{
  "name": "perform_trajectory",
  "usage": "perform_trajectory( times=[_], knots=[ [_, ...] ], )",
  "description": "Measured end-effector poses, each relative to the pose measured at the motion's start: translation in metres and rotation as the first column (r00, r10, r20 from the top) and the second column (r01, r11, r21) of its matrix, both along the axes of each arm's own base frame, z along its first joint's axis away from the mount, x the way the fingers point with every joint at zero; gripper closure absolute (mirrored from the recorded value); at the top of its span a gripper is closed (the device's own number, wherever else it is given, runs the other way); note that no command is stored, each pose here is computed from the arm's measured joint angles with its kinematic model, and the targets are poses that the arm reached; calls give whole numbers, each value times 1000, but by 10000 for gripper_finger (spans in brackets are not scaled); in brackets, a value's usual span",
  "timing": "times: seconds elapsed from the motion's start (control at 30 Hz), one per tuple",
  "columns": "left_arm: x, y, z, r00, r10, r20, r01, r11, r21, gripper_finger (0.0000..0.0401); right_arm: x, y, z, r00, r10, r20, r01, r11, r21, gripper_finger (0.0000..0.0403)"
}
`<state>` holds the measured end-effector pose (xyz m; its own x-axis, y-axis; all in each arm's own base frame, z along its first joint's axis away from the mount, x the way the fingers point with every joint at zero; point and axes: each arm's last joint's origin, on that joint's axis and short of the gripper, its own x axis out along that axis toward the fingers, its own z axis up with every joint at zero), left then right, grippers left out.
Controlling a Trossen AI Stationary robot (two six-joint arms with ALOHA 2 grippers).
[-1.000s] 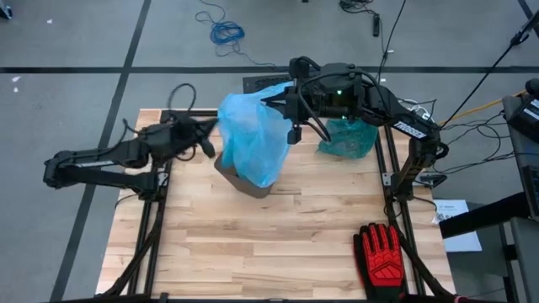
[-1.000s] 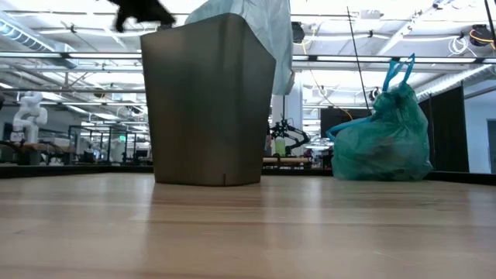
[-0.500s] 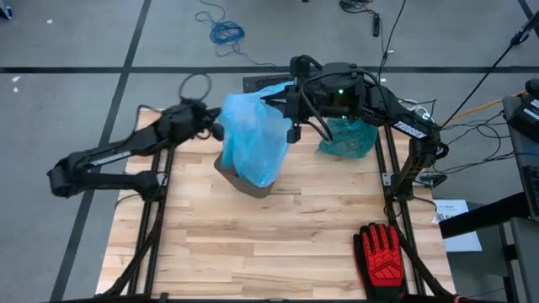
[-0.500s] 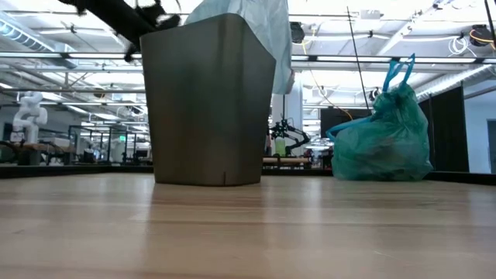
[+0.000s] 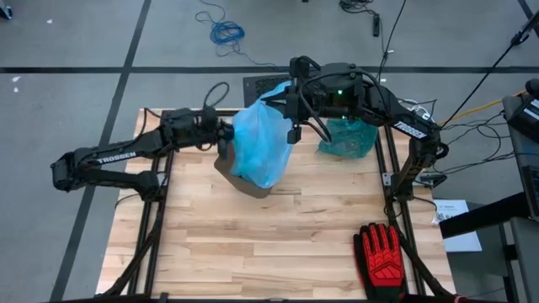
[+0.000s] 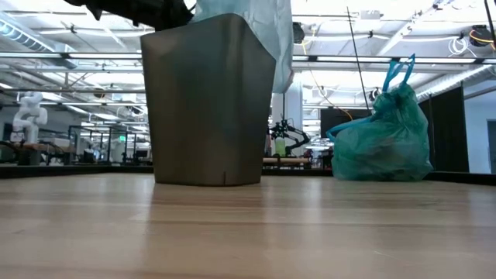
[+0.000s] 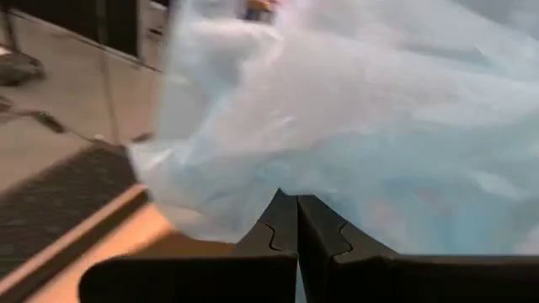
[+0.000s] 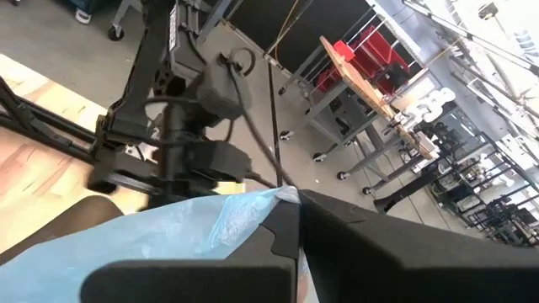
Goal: Place trash/remove bag and relplace
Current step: Insert the blue trash bag into the black trash bin
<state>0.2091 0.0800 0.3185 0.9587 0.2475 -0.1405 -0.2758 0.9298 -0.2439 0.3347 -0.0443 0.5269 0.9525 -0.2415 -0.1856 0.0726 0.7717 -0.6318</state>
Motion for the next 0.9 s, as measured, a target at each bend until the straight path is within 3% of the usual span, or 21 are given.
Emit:
perform_trajectory(
  times=[0.13,0.37,0.63,0.9],
  knots=[
    [8,-18,-4,997,-76,-29,76,997,-8,401,0,0,-2,1000,4,-12,-4,1000,22,403],
    [26,-38,-24,985,-87,-151,84,996,-22,401,3,2,-8,998,43,-47,-40,997,71,403],
    [34,-44,-42,956,73,-285,-66,997,33,401,22,-1,-34,991,44,-127,-33,995,91,403],
    [16,-46,-22,965,158,-212,-140,986,95,401,41,-2,-58,987,52,-149,-41,996,75,403]
  ],
)
